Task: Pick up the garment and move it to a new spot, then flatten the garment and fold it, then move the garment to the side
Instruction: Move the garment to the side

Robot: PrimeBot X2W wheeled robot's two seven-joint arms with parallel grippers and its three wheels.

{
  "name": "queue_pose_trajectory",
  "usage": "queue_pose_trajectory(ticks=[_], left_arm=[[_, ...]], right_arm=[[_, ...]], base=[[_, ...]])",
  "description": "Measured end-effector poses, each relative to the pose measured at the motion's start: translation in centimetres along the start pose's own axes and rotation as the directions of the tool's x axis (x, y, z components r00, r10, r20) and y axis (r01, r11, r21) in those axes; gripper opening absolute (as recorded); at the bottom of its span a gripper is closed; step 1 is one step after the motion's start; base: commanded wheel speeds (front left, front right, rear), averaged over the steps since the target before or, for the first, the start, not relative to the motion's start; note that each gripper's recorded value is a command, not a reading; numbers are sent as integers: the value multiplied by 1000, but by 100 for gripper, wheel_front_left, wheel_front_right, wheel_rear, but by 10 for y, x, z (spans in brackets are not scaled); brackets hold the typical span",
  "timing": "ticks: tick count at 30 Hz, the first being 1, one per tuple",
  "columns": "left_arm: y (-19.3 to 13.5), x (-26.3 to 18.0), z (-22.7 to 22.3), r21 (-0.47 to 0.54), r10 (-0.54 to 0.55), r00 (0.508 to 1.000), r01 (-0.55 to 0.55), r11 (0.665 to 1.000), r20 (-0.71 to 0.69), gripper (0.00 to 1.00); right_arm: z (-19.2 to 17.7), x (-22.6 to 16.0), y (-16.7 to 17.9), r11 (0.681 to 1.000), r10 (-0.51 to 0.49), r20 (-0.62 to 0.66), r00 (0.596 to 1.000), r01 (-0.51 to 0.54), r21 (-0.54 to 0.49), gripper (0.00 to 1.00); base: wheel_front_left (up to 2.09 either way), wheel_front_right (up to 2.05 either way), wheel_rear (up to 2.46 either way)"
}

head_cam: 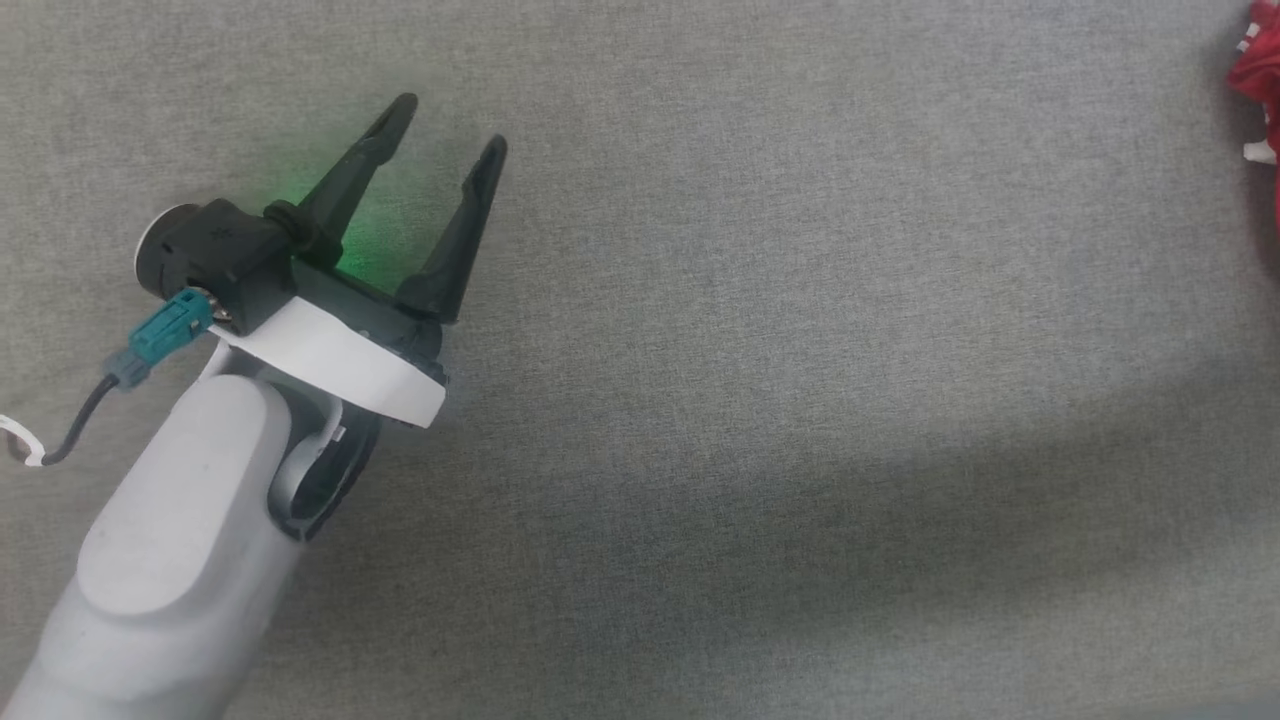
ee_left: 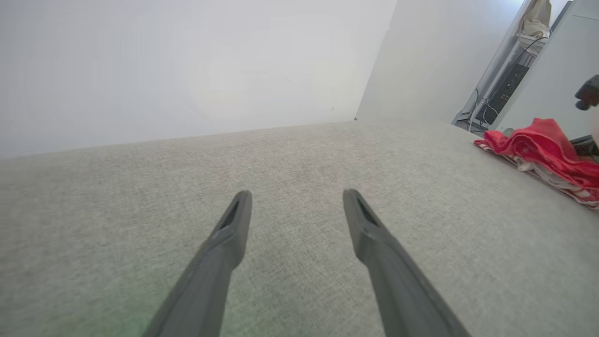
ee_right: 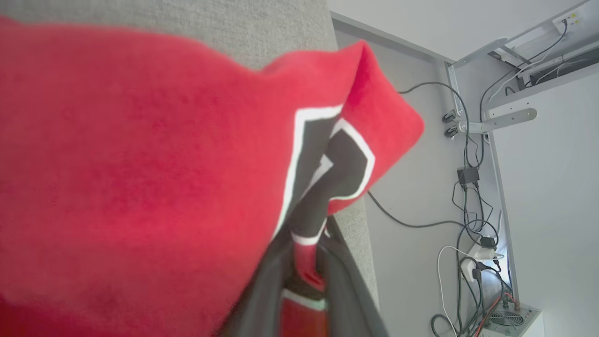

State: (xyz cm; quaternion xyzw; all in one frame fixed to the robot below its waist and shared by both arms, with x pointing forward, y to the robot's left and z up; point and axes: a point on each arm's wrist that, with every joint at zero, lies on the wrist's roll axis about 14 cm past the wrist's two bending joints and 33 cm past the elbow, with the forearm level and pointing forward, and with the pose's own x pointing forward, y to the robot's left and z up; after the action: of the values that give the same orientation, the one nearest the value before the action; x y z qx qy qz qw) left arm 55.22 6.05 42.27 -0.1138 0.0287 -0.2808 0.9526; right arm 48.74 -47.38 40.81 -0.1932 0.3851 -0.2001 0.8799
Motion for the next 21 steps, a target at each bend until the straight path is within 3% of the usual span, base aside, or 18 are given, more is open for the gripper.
queue_pose_trajectory(ticks=[1, 2, 9, 16, 21], left_arm=[[1, -1, 1, 2, 3, 1000, -3, 1000, 1, 100], [2, -1, 3, 5, 6, 1000, -6, 1000, 4, 100], [14, -13, 18, 23, 59, 998, -59, 998, 20, 100], [20, -41, 44, 79, 113, 993, -116, 990, 43, 100], [21, -68, 62, 103, 151, 987, -156, 982, 62, 100]], right_arm=[[-1, 0, 0, 1000, -1, -4, 1000, 1, 9, 80], [0, 0, -1, 1000, -3, -5, 1000, 3, 15, 100], [14, -11, -4, 999, -1, 31, 1000, -1, 51, 100], [58, -38, 4, 988, 28, 230, 973, -63, 144, 100], [76, -62, 29, 977, 82, 347, 934, -144, 157, 100]], base=[[0, 0, 0], [0, 0, 0], [0, 0, 0], [0, 0, 0], [0, 0, 0]])
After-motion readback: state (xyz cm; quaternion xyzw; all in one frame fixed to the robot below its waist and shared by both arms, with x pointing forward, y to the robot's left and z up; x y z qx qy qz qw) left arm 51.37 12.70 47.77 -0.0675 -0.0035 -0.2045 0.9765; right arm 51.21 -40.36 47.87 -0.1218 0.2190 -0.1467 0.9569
